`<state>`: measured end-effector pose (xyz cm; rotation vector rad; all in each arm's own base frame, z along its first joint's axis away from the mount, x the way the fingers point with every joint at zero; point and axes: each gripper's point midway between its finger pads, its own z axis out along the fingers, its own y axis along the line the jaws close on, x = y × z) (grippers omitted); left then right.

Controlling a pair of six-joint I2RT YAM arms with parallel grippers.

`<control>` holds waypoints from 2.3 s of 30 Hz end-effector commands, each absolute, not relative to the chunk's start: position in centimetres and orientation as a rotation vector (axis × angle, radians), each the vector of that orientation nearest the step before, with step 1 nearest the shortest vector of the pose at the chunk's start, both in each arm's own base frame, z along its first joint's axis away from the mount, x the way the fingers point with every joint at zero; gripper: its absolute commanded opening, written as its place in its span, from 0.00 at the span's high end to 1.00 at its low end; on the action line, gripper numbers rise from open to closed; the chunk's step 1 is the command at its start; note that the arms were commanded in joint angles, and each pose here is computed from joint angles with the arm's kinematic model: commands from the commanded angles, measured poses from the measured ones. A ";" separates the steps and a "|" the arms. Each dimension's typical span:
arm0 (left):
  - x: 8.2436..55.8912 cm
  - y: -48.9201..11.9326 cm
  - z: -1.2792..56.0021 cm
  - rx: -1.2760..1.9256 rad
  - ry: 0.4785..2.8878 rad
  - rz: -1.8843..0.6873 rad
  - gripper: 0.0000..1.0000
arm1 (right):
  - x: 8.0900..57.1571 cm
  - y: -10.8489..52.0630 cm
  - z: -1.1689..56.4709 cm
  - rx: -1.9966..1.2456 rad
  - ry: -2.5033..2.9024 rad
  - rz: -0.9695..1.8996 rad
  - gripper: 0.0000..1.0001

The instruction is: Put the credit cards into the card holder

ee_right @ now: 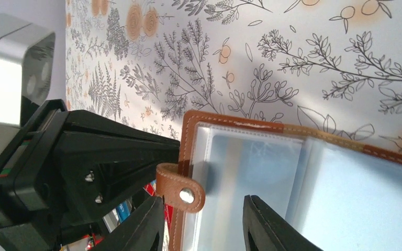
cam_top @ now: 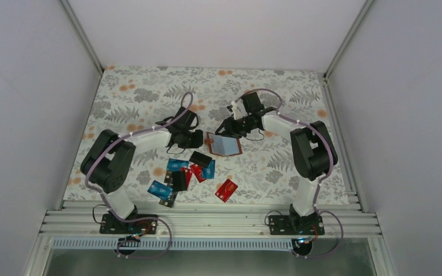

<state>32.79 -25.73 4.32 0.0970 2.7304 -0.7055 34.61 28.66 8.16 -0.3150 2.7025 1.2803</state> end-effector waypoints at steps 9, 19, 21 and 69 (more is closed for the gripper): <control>26.8 -21.2 6.1 0.087 2.779 -0.449 0.86 | 30.4 26.8 11.3 -0.322 2.678 1.129 0.58; 19.5 -17.4 6.1 -0.048 2.847 -0.339 0.69 | 24.3 29.1 13.5 -0.404 2.636 1.175 0.56; 18.2 -16.3 6.2 -0.123 2.855 -0.338 0.65 | 23.7 29.8 13.4 -0.431 2.639 1.175 0.57; 9.0 -15.0 -0.2 0.108 3.094 -0.022 0.24 | 21.6 31.0 10.5 -0.551 2.687 1.157 0.56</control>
